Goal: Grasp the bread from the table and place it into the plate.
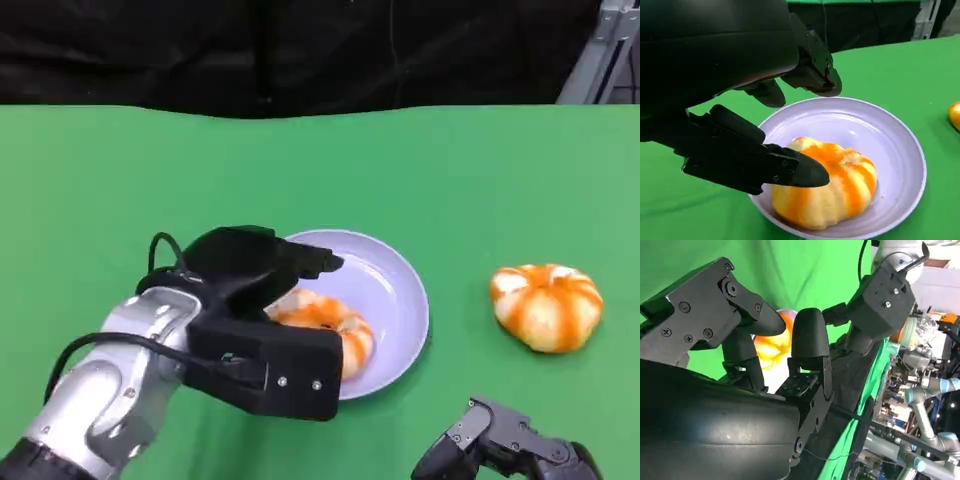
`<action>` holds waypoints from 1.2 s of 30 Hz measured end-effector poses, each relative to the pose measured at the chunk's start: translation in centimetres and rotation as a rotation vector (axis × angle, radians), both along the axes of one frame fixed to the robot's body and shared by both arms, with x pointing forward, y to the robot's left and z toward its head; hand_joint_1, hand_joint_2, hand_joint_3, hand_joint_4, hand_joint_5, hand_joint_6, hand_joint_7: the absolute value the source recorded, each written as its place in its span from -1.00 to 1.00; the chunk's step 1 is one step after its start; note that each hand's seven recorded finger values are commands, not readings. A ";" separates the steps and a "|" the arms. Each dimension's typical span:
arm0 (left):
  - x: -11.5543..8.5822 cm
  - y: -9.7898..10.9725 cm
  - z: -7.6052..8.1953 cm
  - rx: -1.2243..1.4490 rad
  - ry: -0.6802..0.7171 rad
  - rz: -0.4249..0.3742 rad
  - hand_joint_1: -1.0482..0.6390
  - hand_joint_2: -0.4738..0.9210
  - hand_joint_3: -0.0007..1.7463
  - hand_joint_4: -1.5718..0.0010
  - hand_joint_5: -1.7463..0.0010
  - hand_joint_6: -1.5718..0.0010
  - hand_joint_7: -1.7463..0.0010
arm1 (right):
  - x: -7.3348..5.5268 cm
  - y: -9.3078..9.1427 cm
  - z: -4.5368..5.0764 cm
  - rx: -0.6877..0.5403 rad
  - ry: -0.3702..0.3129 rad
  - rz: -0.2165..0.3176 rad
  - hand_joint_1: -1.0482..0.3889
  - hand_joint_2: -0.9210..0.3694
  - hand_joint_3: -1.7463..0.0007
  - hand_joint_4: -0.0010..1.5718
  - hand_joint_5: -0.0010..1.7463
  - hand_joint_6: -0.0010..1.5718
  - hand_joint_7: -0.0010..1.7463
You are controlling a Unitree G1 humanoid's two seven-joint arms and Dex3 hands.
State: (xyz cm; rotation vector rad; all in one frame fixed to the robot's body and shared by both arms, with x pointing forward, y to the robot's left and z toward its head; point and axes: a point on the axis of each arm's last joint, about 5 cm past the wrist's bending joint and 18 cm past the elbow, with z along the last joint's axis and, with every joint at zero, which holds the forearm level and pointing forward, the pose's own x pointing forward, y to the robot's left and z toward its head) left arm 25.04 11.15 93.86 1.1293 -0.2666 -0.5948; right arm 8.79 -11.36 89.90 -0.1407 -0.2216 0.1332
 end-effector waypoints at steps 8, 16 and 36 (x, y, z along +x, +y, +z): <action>-2.7 3.9 -0.9 -0.492 -0.065 0.136 0.01 0.94 -0.67 0.23 -0.30 -0.06 0.67 | 0.1 0.0 0.05 -0.003 -0.003 0.003 0.38 -0.25 -0.40 -0.16 0.88 -0.09 0.48; -5.8 5.9 -2.7 -0.819 -0.026 0.235 0.16 0.31 0.29 0.02 -0.50 -0.08 0.01 | 0.0 0.0 0.03 0.002 0.001 0.001 0.38 -0.24 -0.41 -0.15 0.87 -0.09 0.49; -10.6 7.5 -4.0 -1.009 -0.001 0.344 0.28 0.21 0.70 -0.15 -0.99 -0.04 -0.82 | 0.0 -0.4 -0.01 0.001 0.006 0.006 0.36 -0.22 -0.41 -0.14 0.87 -0.09 0.49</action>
